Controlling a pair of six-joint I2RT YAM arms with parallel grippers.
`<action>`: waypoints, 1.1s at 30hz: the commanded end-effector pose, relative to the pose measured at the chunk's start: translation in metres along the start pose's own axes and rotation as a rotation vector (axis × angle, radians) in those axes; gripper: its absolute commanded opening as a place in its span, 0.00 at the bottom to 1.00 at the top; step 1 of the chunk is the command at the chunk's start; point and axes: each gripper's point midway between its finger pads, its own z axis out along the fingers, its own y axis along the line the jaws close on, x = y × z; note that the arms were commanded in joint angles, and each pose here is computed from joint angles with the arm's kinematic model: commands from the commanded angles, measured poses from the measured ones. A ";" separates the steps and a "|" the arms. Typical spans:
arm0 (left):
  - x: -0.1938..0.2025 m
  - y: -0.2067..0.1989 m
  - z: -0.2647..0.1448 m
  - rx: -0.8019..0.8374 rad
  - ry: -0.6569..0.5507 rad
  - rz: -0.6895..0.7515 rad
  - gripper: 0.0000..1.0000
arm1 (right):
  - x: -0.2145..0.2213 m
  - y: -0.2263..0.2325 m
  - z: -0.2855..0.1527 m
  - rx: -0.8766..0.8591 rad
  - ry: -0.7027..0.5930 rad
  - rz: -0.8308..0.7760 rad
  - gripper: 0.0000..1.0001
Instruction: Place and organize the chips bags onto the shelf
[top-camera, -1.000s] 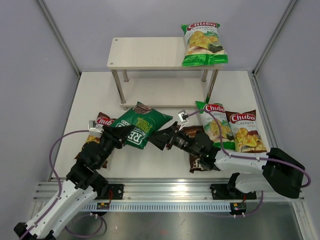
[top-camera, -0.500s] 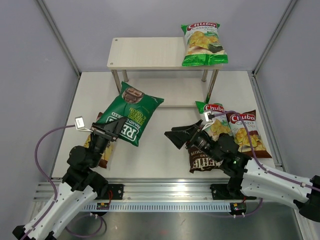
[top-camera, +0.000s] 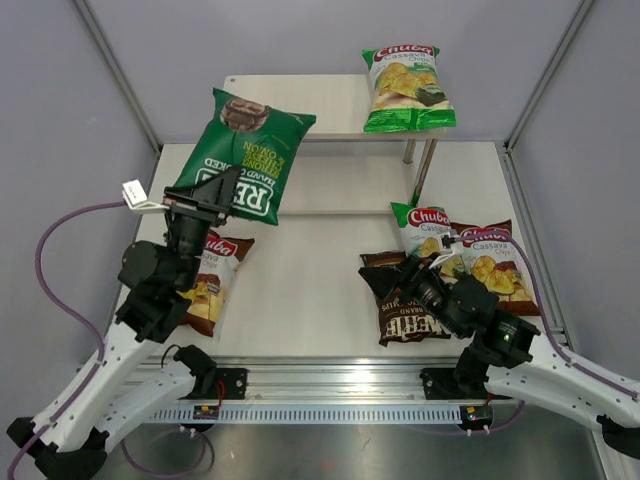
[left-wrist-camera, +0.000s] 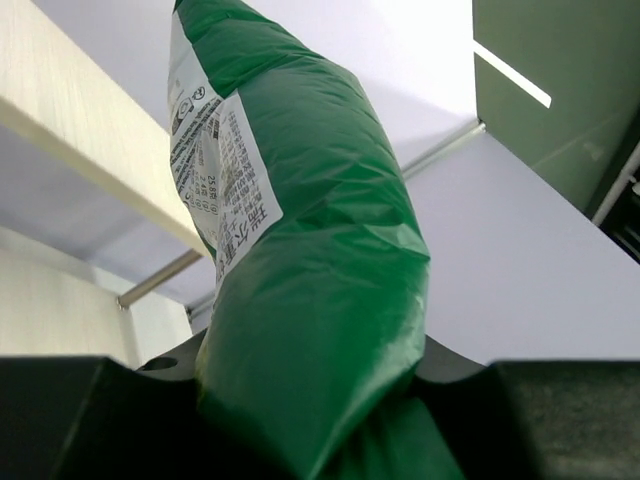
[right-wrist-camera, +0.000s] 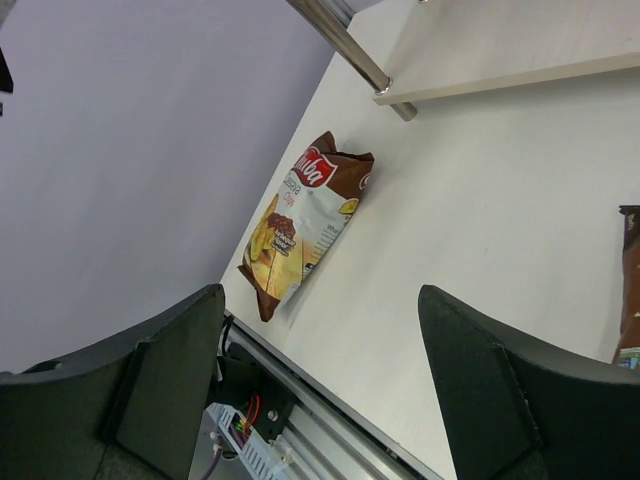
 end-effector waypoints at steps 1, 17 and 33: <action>-0.032 -0.023 0.035 0.025 -0.182 -0.028 0.14 | -0.021 0.002 -0.014 0.026 -0.053 0.023 0.86; -0.004 0.030 0.177 -0.114 -0.307 -0.002 0.12 | -0.059 -0.001 -0.073 0.011 -0.129 0.045 0.87; 0.084 0.092 0.247 -0.233 -0.163 0.073 0.17 | -0.073 -0.002 -0.104 -0.030 -0.164 0.051 0.88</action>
